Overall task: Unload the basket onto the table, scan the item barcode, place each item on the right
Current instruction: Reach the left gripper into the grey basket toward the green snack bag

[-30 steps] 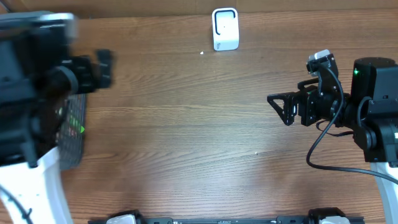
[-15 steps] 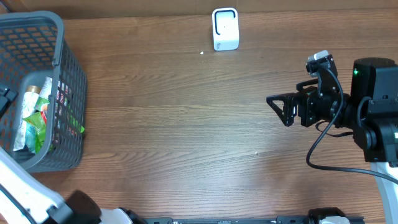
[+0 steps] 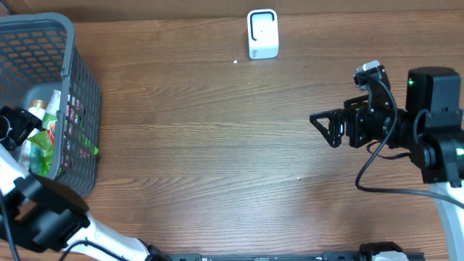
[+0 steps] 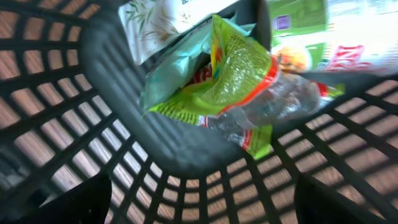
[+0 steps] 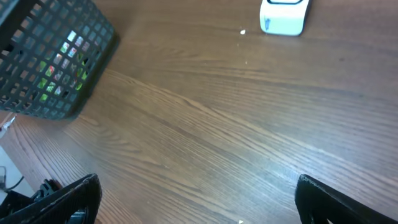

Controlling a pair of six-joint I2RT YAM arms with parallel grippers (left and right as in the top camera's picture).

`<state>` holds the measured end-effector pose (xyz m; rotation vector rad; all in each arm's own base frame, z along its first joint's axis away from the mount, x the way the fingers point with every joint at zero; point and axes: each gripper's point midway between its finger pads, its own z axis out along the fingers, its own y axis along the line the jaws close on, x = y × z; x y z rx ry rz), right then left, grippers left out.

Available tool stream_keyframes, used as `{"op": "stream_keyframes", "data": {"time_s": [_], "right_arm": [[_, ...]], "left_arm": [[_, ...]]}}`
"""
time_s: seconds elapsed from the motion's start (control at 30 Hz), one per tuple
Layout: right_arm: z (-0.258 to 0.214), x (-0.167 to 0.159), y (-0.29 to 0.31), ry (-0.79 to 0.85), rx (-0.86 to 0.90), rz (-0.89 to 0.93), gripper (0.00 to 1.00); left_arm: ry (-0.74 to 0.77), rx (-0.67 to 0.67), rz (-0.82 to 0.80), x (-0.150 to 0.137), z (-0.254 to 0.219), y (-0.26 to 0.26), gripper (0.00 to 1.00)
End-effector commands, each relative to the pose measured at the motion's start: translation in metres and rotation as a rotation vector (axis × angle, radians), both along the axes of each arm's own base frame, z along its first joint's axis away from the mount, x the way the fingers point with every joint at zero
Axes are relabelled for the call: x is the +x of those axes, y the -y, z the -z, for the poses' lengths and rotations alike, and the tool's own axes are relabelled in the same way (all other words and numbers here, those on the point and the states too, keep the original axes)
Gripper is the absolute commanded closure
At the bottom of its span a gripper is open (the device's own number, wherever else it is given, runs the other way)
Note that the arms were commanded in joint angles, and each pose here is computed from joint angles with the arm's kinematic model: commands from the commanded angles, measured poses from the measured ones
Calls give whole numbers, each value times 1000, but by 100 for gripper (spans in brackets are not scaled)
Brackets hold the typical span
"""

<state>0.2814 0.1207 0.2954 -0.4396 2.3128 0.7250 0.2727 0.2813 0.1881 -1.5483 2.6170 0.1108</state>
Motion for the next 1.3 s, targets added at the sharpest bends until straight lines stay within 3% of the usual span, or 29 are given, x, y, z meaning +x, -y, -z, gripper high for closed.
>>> {"op": "stream_keyframes", "data": {"time_s": [0.0, 0.5, 0.67, 0.83, 0.93, 1.03, 1.1, 1.27], "right_arm": [[-4, 4, -2, 0, 4, -8, 0], [12, 12, -3, -60, -1, -8, 0], [14, 13, -3, -66, -2, -8, 0], [14, 13, -3, -65, -2, -8, 0], [14, 13, -3, -65, -2, -8, 0], [13, 14, -3, -64, -2, -8, 0], [13, 14, -3, -61, -1, -8, 0], [12, 15, -3, -55, 0, -8, 0]], "left_arm": [[-31, -15, 35, 6, 19, -8, 16], [-173, 6, 219, 54, 94, 5, 27], [-190, 5, 229, 54, 110, 9, 26], [-271, 28, 206, 36, 129, 6, 27], [-276, 29, 181, 34, 130, 6, 46], [-271, 33, 179, 35, 126, 5, 81], [-262, 32, 175, 37, 122, 6, 95], [-243, 44, 170, 44, 96, 5, 96]]}}
